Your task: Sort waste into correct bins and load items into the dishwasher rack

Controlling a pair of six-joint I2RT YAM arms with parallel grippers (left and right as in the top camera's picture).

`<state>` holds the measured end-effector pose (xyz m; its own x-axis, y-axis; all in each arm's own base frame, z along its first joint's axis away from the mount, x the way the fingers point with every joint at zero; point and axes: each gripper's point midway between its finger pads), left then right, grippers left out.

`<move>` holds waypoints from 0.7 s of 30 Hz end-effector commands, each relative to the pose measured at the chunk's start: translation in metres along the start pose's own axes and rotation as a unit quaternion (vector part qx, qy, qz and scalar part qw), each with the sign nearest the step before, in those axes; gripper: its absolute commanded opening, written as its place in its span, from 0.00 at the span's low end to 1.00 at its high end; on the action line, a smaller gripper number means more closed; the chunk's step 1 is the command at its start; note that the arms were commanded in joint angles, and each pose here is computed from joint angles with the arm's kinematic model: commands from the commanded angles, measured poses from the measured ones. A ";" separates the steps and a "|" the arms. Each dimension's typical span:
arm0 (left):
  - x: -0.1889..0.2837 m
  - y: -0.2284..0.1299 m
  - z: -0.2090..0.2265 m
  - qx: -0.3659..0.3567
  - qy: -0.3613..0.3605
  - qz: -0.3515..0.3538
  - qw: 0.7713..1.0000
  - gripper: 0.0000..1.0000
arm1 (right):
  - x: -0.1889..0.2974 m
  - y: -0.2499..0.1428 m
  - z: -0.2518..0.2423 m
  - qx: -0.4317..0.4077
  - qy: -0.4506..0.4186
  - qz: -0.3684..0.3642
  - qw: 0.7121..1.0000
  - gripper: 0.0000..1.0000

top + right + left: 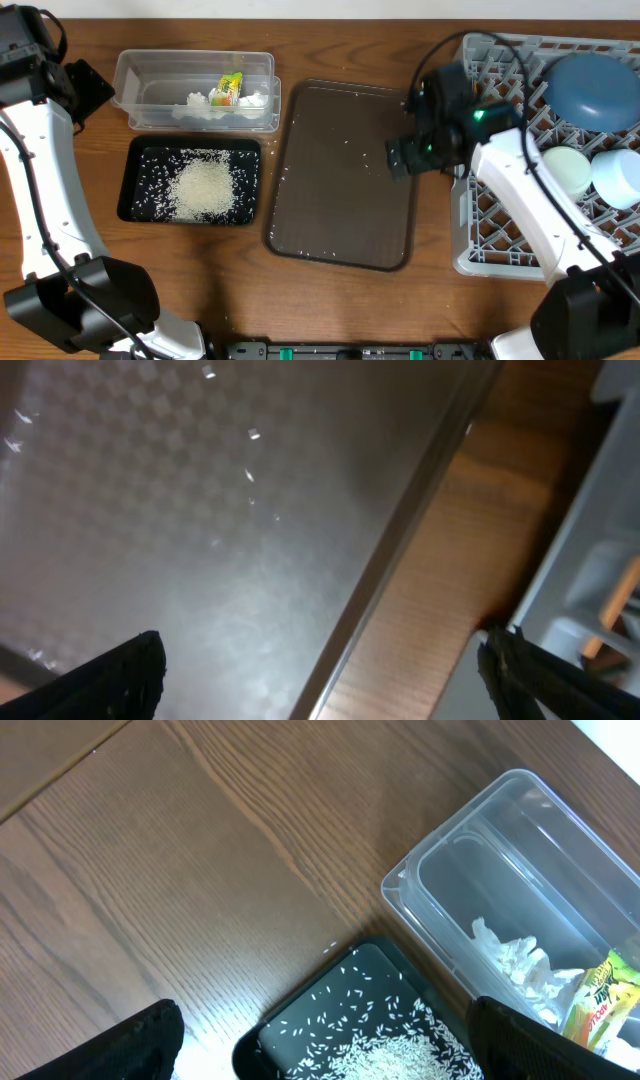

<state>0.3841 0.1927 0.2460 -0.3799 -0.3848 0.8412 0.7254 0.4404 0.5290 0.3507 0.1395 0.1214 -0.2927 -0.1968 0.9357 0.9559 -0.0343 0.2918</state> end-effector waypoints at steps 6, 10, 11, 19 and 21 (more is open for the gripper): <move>0.002 0.001 0.004 0.003 0.006 -0.003 1.000 0.93 | -0.001 -0.034 -0.013 0.027 0.029 -0.091 0.995 0.99; 0.002 0.001 0.004 0.003 0.006 -0.003 1.000 0.92 | 0.005 -0.053 -0.027 0.021 0.042 -0.142 0.989 0.99; 0.002 0.001 0.004 0.003 0.006 -0.003 1.000 0.93 | 0.006 -0.056 -0.031 0.020 0.045 -0.154 0.987 0.99; 0.002 0.001 0.004 0.003 0.006 -0.003 1.000 0.92 | 0.019 -0.078 -0.050 0.013 0.072 -0.272 0.959 0.99; 0.002 0.001 0.004 0.003 0.007 -0.003 1.000 0.93 | 0.024 -0.084 -0.051 0.016 0.081 -0.300 0.950 0.99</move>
<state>0.3840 0.1927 0.2461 -0.3797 -0.3851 0.8411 0.7254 0.4403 0.5291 0.2713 0.0921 0.1064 -0.7391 -0.2973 0.6044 0.6613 -0.1496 0.7351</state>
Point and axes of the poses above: each gripper's point midway between its finger pads, its own x axis back along the fingers, its own z axis along the line the jaws close on, y = z × x, and after that the axes turned 15 degrees about -x, right-handed
